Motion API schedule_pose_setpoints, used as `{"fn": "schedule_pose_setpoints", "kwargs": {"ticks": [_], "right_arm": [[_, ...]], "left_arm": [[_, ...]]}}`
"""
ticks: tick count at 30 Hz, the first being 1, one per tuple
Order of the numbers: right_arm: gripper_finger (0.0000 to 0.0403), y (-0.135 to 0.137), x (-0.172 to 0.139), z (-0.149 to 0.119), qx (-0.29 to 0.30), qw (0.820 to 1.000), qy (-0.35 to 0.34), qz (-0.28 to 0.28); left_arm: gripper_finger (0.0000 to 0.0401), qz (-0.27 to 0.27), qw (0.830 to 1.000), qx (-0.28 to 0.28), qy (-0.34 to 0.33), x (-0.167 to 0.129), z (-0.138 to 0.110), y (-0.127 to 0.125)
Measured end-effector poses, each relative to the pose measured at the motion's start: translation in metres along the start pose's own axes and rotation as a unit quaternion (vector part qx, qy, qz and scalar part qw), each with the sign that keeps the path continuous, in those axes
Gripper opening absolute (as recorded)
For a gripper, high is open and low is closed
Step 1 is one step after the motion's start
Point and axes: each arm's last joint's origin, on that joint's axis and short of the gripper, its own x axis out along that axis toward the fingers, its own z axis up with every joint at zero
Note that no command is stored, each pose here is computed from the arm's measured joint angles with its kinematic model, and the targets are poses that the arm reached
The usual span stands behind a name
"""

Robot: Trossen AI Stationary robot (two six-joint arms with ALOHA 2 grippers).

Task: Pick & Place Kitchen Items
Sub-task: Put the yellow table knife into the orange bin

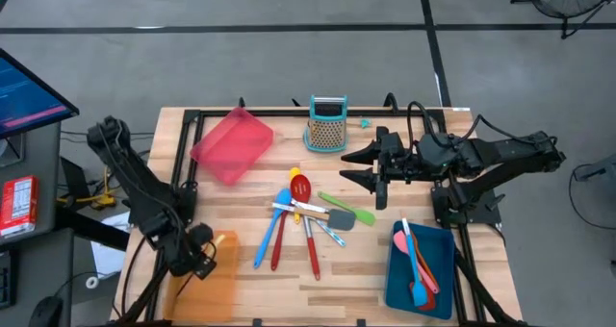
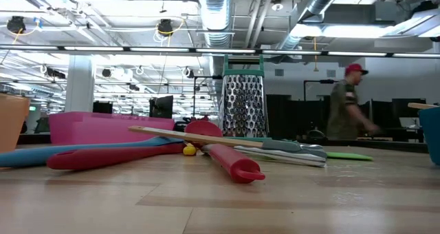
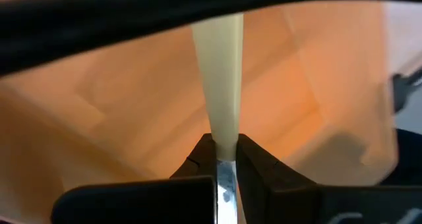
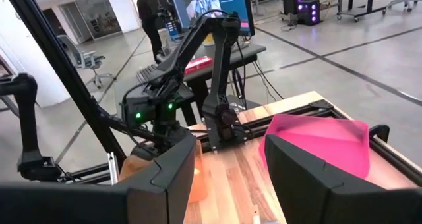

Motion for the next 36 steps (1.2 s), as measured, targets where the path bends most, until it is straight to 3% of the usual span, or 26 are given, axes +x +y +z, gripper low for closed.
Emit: {"fn": "schedule_pose_setpoints", "kwargs": {"ticks": [18, 28, 36], "right_arm": [[0.0179, 0.0, 0.0, 0.0, 0.001, 1.0, 0.0, 0.0], [0.0179, 0.0, 0.0, 0.0, 0.001, 1.0, 0.0, 0.001], [0.0179, 0.0, 0.0, 0.0, 0.001, 1.0, 0.0, 0.001]], "left_arm": [[0.0045, 0.046, 0.999, 0.001, -0.019, 0.019, 0.0, -0.001], [0.0013, 0.06, 0.998, -0.002, -0.022, 0.024, 0.003, 0.007], [0.0015, 0.066, 0.998, -0.003, -0.024, 0.03, 0.006, 0.014]]}}
